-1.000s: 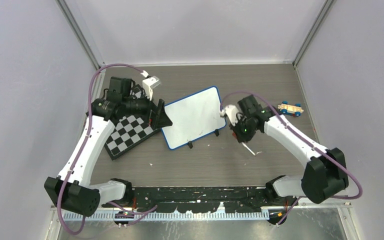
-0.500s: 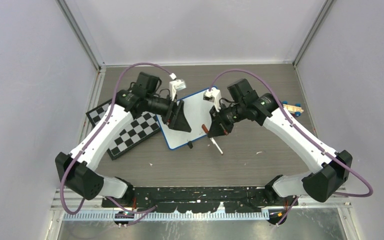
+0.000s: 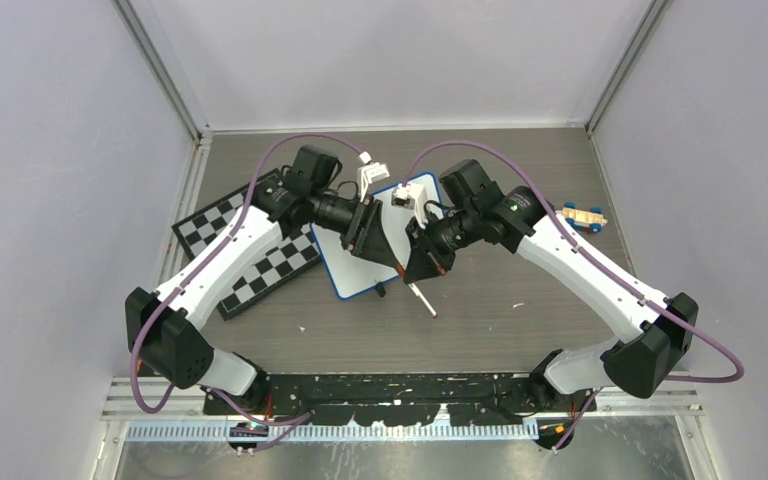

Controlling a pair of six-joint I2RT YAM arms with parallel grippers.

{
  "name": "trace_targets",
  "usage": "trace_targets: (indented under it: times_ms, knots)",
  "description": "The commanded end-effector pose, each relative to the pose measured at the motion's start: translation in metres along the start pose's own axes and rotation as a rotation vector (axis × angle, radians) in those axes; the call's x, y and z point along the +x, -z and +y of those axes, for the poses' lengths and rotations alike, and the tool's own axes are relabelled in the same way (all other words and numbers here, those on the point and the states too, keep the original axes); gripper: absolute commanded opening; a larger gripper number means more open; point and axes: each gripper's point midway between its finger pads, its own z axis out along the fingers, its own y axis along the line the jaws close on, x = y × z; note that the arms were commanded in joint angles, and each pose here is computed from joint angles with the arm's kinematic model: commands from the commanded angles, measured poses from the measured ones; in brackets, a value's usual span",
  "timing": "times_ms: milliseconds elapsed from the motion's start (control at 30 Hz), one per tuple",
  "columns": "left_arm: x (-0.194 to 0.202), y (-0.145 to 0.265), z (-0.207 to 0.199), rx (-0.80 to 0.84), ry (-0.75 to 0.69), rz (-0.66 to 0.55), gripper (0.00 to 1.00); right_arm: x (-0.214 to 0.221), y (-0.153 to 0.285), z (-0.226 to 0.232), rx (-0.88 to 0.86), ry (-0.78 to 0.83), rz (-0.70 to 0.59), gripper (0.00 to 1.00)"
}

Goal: Write a sentence on the whiteboard
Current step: Open the whiteboard marker at the center of the board.

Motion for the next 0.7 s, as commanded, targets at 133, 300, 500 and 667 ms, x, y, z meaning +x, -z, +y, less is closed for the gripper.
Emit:
trace_targets:
  times_ms: [133, 300, 500, 667]
  knots:
    - [-0.004, -0.005, -0.008, 0.045, 0.001, -0.018, 0.5, -0.024, 0.006, 0.011, -0.014, 0.022, -0.053, 0.0]
    - [-0.004, -0.007, -0.006, 0.037, 0.003, -0.021, 0.4, -0.026, 0.007, 0.015, -0.023, 0.03, -0.052, 0.0]
    - [-0.006, -0.008, -0.012, 0.081, 0.015, -0.024, 0.14, -0.033, 0.007, 0.012, -0.005, 0.029, -0.063, 0.01]
    - [-0.026, 0.01, 0.0, -0.008, -0.028, -0.103, 0.0, -0.055, 0.024, 0.016, -0.035, -0.048, -0.111, 0.67]
